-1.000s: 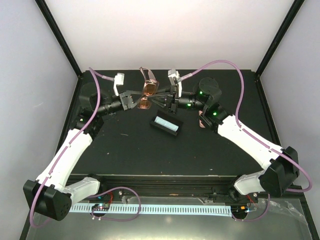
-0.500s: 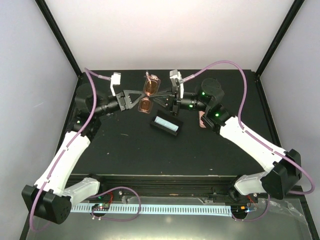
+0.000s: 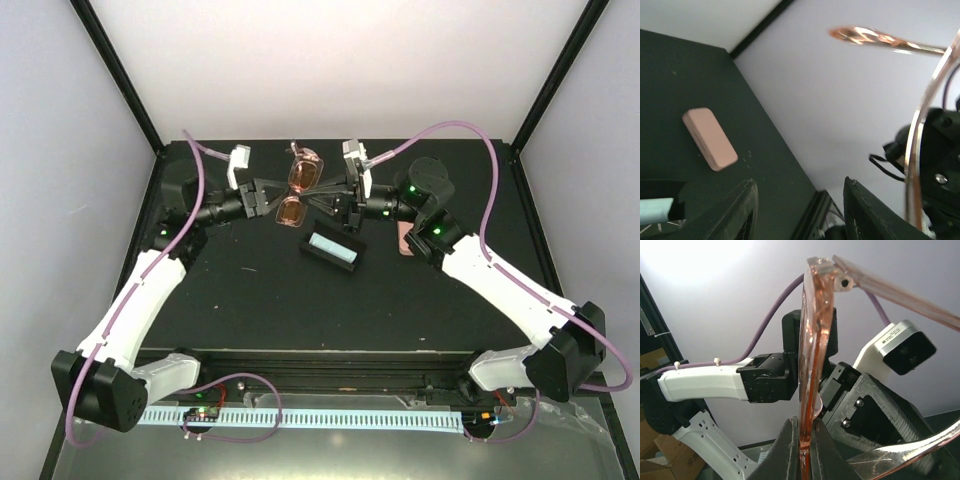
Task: Organize the sunglasses
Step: Fold the sunglasses.
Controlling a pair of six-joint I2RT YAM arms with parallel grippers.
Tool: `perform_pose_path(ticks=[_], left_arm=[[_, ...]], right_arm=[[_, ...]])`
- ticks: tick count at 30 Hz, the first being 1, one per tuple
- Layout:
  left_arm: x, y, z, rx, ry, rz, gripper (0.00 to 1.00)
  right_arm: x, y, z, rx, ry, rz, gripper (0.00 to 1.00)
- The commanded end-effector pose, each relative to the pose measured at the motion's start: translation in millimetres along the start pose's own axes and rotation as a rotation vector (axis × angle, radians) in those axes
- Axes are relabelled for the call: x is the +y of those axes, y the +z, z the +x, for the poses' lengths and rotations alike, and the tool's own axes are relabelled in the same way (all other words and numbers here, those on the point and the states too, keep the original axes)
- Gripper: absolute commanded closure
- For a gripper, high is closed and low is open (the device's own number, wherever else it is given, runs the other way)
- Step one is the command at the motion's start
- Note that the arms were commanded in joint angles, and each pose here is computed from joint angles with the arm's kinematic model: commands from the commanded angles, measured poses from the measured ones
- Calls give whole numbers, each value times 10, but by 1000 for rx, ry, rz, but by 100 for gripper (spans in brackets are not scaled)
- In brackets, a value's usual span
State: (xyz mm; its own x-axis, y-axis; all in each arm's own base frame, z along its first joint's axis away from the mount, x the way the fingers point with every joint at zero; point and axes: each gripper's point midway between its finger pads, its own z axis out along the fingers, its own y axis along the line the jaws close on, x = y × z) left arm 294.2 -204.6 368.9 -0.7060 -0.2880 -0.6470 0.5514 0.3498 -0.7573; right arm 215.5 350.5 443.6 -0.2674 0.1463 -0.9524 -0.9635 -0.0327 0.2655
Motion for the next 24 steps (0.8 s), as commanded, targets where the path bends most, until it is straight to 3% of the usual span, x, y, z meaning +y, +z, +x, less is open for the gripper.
perform_pose_path(ticks=[1,5,9,12,17,20,24], left_arm=[[-641,-13,32,89,156,220,51],[-1040,-152,43,85,270,354,46],[-1158,-238,62,60,340,373,44],[-1024,-247,-36,2,356,257,45],[-678,-408,-470,-222,404,-69,47],[-707,-467,-663,-305,443,-115,43],[-644,-346,-785,-294,415,-114,40]], right_arm=[[0,62,-34,0,-8,-31,99],[-69,81,43,18,18,-19,99],[-40,71,21,16,17,-22,99],[5,43,0,18,7,-21,99],[102,-17,76,49,-2,-44,99],[195,-46,159,77,-3,-93,99],[316,-88,238,109,-6,-151,99]])
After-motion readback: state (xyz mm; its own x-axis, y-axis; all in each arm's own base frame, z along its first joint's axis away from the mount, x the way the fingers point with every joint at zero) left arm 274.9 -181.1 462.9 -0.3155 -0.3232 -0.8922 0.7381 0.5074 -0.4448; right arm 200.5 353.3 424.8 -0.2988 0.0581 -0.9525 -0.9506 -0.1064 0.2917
